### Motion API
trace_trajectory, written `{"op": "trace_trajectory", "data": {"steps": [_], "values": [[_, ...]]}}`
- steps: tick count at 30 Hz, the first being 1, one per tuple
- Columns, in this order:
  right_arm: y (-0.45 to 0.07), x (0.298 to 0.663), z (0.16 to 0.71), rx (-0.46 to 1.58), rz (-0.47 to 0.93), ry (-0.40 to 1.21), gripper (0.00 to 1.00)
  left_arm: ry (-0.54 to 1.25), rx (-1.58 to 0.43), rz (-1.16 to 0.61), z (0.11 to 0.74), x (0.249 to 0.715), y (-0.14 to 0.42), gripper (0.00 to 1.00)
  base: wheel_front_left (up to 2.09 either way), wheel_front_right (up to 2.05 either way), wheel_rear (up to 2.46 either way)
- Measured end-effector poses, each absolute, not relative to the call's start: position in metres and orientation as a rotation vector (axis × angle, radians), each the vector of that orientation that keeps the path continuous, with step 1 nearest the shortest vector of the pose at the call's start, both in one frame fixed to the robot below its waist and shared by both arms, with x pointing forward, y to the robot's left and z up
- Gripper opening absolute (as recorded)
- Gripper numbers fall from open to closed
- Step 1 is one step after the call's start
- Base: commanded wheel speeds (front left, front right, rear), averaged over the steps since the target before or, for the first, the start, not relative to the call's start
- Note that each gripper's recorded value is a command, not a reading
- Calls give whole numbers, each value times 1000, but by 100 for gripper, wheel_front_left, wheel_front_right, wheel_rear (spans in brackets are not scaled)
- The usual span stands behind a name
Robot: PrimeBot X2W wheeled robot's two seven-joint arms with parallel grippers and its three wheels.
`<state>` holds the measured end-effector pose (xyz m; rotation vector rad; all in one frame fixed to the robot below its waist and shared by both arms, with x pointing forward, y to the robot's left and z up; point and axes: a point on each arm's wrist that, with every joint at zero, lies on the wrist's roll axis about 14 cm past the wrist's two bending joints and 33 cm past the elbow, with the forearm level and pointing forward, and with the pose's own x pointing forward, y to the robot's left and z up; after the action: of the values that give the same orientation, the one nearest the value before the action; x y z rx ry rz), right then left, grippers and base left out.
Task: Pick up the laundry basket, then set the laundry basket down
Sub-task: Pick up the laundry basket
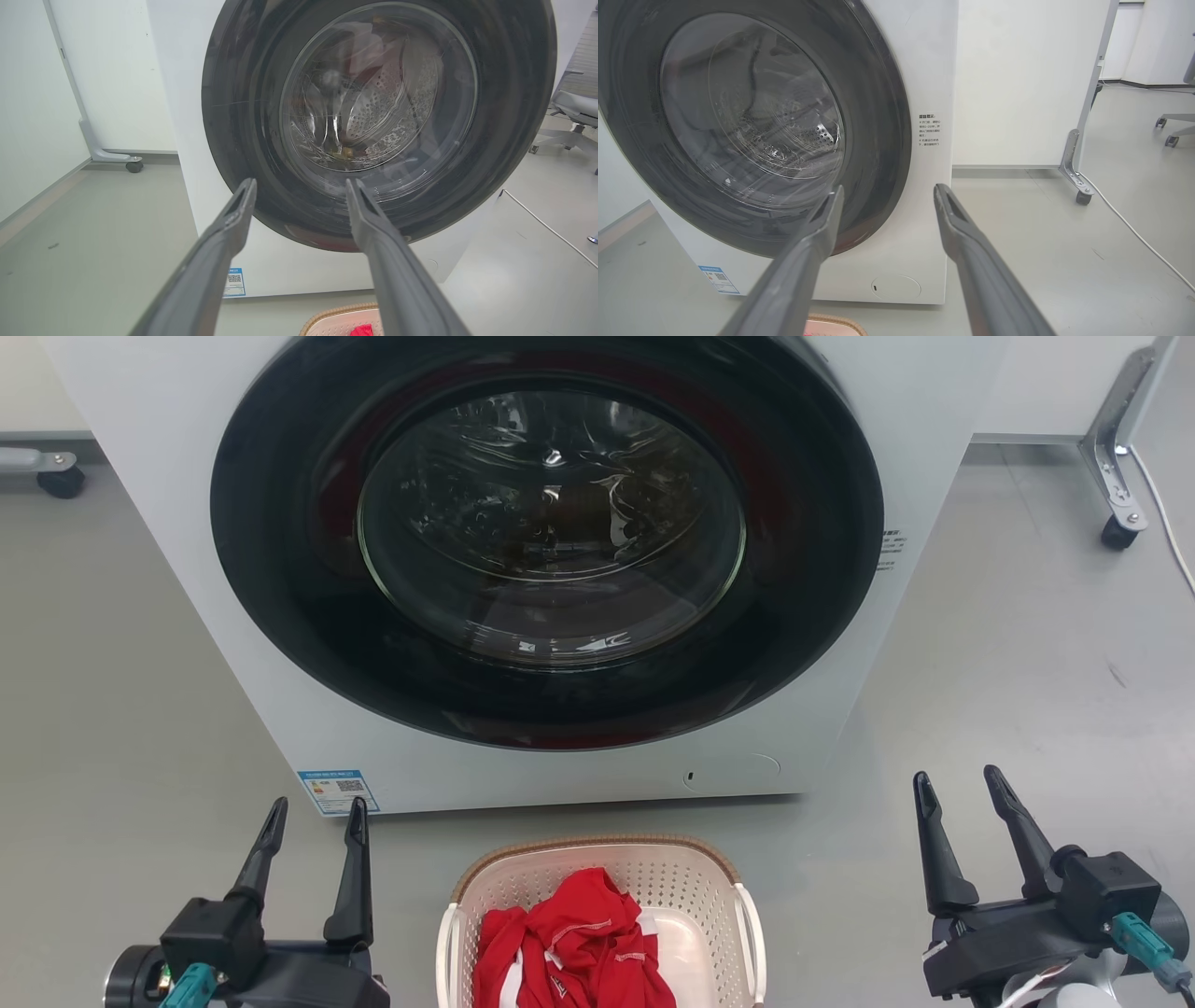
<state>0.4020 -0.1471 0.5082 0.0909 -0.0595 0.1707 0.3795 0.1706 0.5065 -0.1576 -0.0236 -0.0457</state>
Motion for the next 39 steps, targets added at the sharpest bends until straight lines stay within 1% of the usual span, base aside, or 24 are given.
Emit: {"op": "trace_trajectory", "data": {"steps": [19,27,33,39], "values": [[-146,403,506,90,171,-46,100,-4,-158,-46,507,383,170,100,0,0,0],[-144,406,500,94,176,-25,100,33,-161,-42,497,384,169,100,0,0,0],[-144,414,487,97,175,16,100,78,-168,-50,485,391,165,100,0,0,0],[-140,429,472,99,187,60,100,133,-187,-57,468,407,159,100,0,0,0]]}}
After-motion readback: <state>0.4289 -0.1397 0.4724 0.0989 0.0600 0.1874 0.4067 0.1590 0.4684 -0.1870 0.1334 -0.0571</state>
